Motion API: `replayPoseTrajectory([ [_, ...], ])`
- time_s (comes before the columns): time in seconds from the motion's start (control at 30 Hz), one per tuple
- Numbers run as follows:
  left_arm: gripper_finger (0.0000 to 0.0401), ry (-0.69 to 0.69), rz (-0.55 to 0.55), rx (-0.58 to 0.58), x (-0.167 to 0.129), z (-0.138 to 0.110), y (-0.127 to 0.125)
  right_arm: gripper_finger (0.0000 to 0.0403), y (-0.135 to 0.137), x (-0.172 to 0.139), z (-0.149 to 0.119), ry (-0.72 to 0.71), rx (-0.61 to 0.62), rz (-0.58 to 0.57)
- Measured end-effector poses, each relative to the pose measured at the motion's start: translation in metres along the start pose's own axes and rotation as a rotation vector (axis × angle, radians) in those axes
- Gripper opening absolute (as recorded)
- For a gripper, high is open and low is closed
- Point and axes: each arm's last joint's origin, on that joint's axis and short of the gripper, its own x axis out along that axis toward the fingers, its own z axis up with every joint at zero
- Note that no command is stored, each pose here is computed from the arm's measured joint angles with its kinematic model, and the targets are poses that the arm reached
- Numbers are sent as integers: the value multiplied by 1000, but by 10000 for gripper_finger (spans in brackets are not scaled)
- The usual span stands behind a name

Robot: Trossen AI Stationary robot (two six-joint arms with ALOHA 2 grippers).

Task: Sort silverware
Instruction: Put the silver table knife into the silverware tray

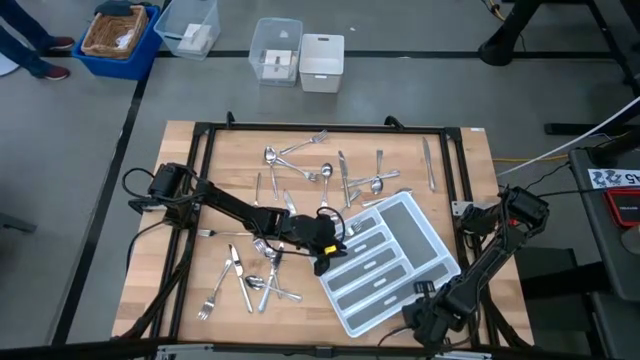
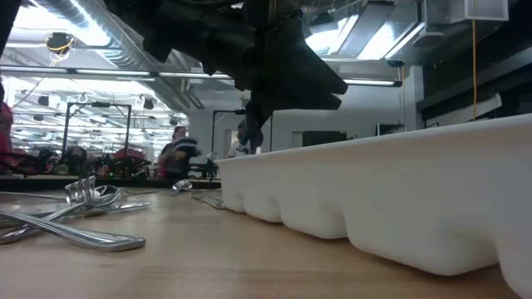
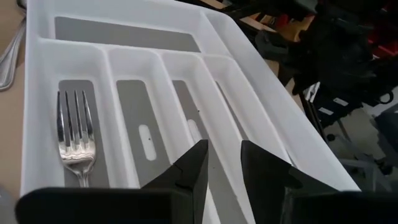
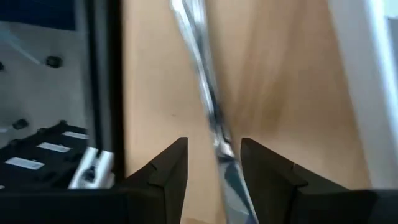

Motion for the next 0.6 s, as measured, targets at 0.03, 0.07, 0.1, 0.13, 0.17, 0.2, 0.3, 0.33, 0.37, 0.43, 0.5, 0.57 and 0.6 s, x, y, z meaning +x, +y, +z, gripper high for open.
replayPoseTrajectory([
  [0.03, 85, 0, 0, 0, 0, 0, 0, 152, 1, 0, 1, -7, -2, 8],
  [0.07, 85, 1, 0, 0, 0, 0, 0, 152, 1, 0, 1, -11, -2, 12],
  [0.1, 85, 0, 0, 0, 0, 0, 0, 152, 1, 0, 1, -10, -2, 11],
  [0.13, 85, 0, 0, 0, 0, 0, 0, 152, 1, 0, 1, -12, -2, 6],
  [0.17, 85, 0, 0, 0, 0, 0, 0, 152, 0, 0, 1, -19, -1, -3],
  [0.2, 85, 0, 0, 0, 0, 0, 0, 152, 0, 0, 1, -25, -1, -11],
  [0.3, 85, 0, 0, 0, 0, 0, 0, 152, -1, 0, 1, -43, -2, -28],
  [0.33, 85, 0, 0, 0, 0, 0, 0, 152, -1, 0, 2, -45, -2, -29],
  [0.37, 85, 0, 0, 0, 0, 0, 0, 152, -1, 0, 2, -44, -2, -30],
  [0.43, 85, 0, 0, 0, 0, 0, 0, 152, 0, 0, 1, -44, -5, -29],
  [0.5, 85, 0, 0, 0, 0, 0, 0, 152, 2, 1, -2, -44, -15, -30],
  [0.57, 85, 0, 0, 0, 0, 0, 0, 152, 6, 2, -5, -37, -25, -27],
  [0.6, 85, 0, 0, 0, 0, 0, 0, 152, 7, 4, -7, -33, -26, -29],
])
